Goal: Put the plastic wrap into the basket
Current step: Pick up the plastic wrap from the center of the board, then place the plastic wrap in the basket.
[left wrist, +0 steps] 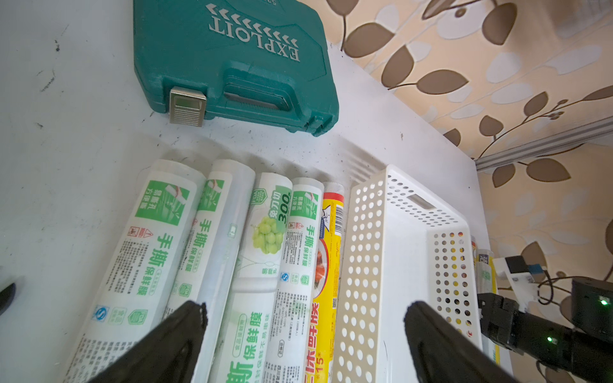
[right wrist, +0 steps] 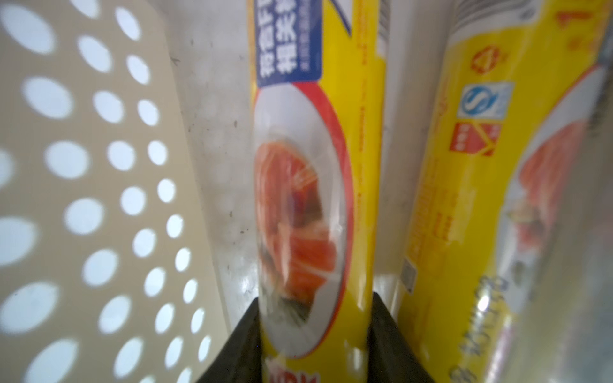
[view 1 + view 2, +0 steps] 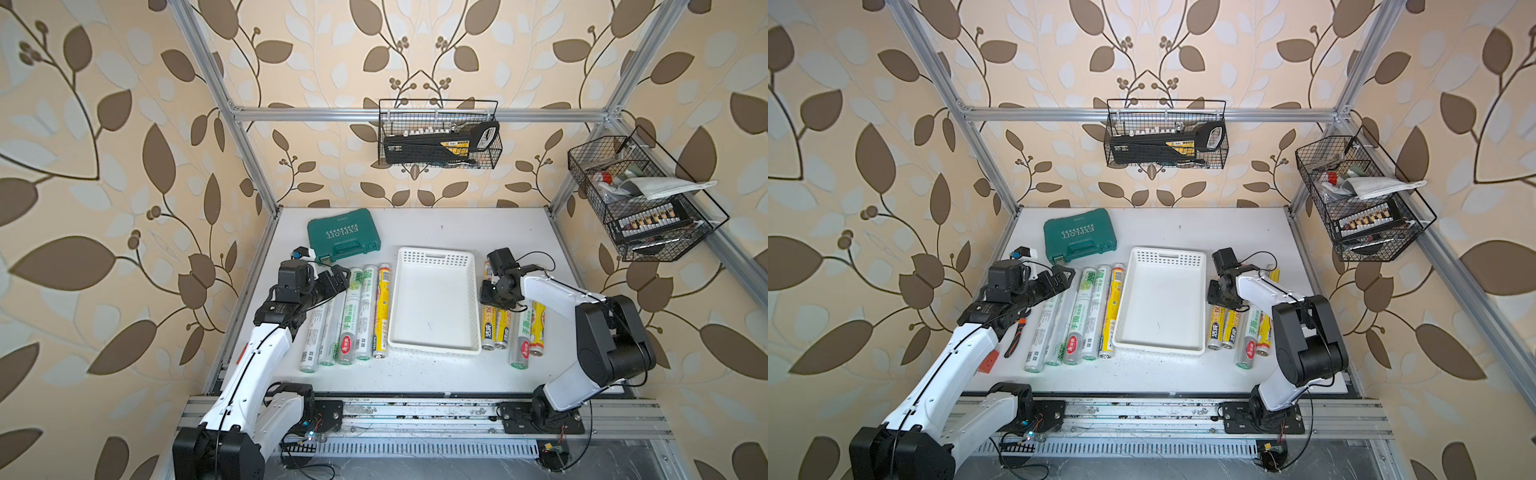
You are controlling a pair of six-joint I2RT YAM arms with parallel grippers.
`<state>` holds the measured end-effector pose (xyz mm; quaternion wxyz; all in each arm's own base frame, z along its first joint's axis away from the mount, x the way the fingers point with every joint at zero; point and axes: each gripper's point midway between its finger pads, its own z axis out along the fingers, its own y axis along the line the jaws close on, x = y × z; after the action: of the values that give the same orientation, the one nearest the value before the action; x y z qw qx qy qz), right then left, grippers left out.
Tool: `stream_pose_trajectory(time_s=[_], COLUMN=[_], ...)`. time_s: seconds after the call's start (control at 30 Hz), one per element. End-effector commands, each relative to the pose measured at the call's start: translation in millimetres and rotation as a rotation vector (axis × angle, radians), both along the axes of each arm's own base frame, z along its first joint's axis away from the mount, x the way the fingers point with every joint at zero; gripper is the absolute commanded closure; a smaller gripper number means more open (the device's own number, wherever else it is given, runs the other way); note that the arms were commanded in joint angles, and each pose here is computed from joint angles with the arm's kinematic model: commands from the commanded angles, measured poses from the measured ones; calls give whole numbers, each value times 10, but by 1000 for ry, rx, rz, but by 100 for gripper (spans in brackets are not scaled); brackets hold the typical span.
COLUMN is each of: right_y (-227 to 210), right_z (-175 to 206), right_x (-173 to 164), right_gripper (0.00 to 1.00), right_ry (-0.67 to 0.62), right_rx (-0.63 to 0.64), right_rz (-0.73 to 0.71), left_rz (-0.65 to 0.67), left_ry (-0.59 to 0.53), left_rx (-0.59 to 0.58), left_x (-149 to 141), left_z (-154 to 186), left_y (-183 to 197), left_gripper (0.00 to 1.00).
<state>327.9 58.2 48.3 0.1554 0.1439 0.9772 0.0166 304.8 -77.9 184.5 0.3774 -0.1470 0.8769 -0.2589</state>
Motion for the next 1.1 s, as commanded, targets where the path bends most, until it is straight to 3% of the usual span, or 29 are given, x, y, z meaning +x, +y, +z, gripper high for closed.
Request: stream_pose_trajectory(time_s=[0.0,0.2,0.37,0.47,0.73,1.07], right_y=[-157,2,544,889,1399,1365], right_z=[426,1020,1288,1349,1138,679], right_x=[15,-2,8,-11,-45,-71], right_gripper=[62,61,61,61,62,62], right_ry=[-52,-155,-196,-200,-177,-118], right_rx=[-93,-58,203,295,346,259], right_rz=[5,43,108,154,205,155], left_rz=[8,7,11,11,13,8], left_ry=[-35,-35,-34,-36,-40,-50], left_rx=[9,1,7,8,14,14], left_x=[8,9,4,-4,-22,-16], left_z=[85,83,72,85,100,108], left_y=[17,8,18,21,32,26], left_gripper=[1,1,1,1,1,1])
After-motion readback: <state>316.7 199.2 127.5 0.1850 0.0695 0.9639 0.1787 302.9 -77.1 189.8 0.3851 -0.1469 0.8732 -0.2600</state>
